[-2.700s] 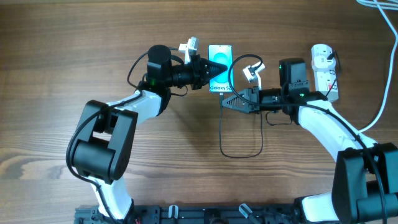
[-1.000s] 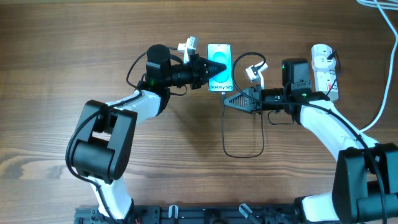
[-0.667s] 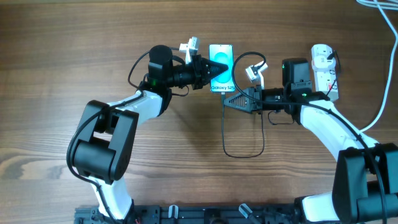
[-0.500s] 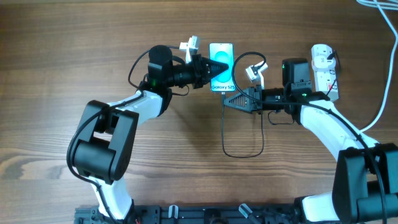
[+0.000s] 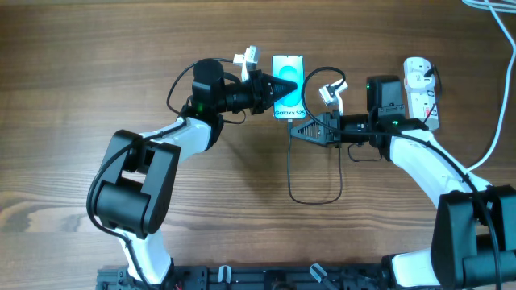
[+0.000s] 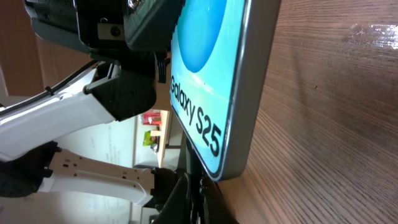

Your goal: Plug charger to phone and switch on socket

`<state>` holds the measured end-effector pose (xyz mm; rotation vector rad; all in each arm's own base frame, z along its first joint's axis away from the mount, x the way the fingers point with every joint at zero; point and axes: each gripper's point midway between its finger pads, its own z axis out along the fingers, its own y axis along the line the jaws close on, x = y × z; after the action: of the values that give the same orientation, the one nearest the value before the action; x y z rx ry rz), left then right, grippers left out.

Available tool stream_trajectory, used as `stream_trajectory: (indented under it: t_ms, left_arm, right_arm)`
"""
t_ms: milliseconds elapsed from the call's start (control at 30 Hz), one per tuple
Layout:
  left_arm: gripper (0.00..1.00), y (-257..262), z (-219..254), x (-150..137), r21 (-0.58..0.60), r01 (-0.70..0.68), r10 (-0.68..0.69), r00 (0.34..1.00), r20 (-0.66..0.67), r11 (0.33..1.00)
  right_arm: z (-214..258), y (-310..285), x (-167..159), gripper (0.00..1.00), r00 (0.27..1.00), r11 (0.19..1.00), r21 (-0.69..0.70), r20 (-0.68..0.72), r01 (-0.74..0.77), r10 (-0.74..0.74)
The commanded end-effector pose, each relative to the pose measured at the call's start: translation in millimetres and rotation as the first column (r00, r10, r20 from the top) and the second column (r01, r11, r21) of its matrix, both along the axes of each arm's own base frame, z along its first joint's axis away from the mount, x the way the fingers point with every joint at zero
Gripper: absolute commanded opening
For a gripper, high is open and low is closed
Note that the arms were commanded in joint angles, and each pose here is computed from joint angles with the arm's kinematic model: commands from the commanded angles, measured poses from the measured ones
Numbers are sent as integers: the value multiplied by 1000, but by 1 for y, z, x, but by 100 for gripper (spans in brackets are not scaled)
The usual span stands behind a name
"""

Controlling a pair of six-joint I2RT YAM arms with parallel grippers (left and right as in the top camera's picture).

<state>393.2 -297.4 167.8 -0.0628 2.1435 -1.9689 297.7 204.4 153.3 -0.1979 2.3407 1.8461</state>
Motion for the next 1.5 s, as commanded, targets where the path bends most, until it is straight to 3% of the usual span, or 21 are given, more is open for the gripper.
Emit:
stream_trajectory:
  t_ms: [0, 933, 1467]
  left_arm:
    - [4, -5, 9, 0, -11, 22, -22, 999, 32, 1000]
    - [4, -11, 9, -5, -12, 40, -40, 999, 28, 999]
    - [4, -13, 10, -18, -20, 117, -116, 993, 26, 993]
  right_arm:
    - [-4, -1, 0, 5, 1000, 1000, 10, -10, -3, 3]
    - [-6, -2, 3, 4, 999, 1000, -7, 35, 0, 0]
    - [-9, -3, 5, 4, 999, 1000, -26, 42, 9, -8]
